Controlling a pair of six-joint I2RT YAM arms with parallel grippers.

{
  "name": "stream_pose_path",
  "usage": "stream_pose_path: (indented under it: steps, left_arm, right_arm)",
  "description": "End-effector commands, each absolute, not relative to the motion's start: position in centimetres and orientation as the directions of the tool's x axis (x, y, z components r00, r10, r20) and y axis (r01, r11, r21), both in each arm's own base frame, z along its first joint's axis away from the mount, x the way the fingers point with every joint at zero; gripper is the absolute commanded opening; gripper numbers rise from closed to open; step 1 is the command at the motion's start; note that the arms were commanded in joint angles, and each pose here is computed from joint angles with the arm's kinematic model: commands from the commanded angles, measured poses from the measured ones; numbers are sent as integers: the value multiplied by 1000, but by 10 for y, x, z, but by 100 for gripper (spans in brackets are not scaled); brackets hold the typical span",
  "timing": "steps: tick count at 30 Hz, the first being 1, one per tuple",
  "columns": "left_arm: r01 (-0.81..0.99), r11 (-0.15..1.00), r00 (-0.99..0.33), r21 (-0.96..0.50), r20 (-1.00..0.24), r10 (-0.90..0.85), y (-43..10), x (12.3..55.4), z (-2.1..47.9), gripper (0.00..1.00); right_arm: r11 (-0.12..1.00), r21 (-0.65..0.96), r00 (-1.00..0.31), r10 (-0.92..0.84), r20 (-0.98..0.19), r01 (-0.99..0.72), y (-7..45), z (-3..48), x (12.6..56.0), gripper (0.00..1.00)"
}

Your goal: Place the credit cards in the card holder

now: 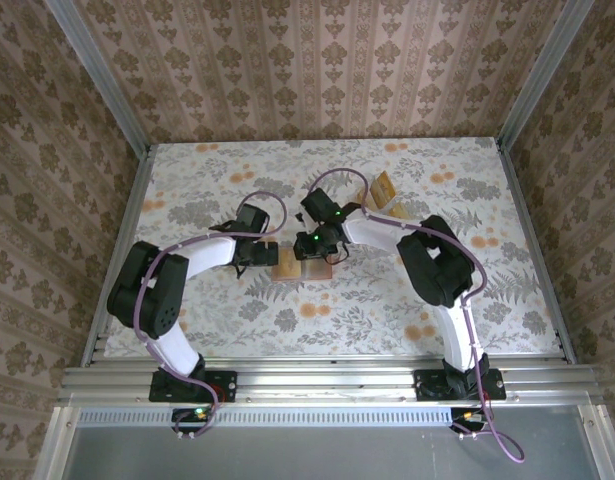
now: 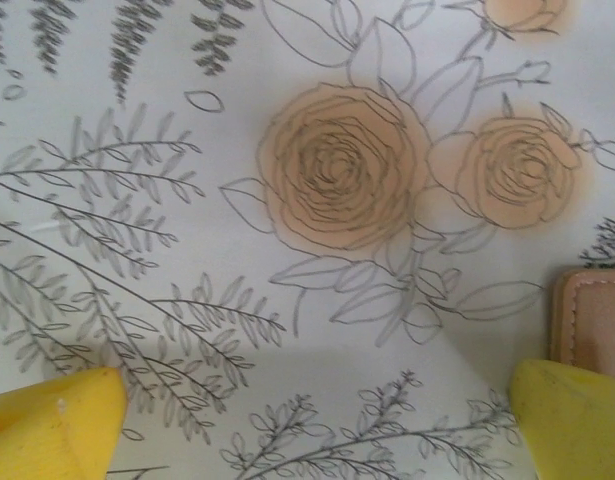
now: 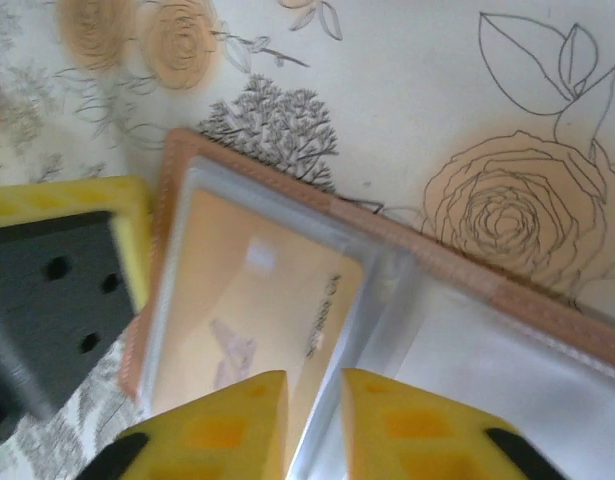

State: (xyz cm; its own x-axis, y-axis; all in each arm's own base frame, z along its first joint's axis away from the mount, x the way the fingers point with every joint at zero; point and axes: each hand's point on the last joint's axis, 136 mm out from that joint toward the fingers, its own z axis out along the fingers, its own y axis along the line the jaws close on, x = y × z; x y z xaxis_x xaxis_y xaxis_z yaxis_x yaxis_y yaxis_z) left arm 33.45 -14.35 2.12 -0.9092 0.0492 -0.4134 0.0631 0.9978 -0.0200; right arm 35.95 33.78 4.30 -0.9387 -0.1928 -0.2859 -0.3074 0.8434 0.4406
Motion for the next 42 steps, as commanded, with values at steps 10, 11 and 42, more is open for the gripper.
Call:
stream_pose_path:
  steps: [10, 11, 42]
  left_arm:
    - [194, 903, -859, -383, -511, -32, -191, 335, 91, 100]
    - [201, 886, -862, -419, -505, -43, -198, 333, 92, 100]
    - [214, 868, -894, -448, -447, -10, -232, 307, 35, 100]
  right_arm:
    - [918, 340, -925, -68, -374, -205, 253, 83, 342, 60]
    - [924, 332, -929, -59, -366, -190, 247, 77, 340, 63]
    - [926, 358, -967, -30, -253, -122, 243, 6, 334, 24]
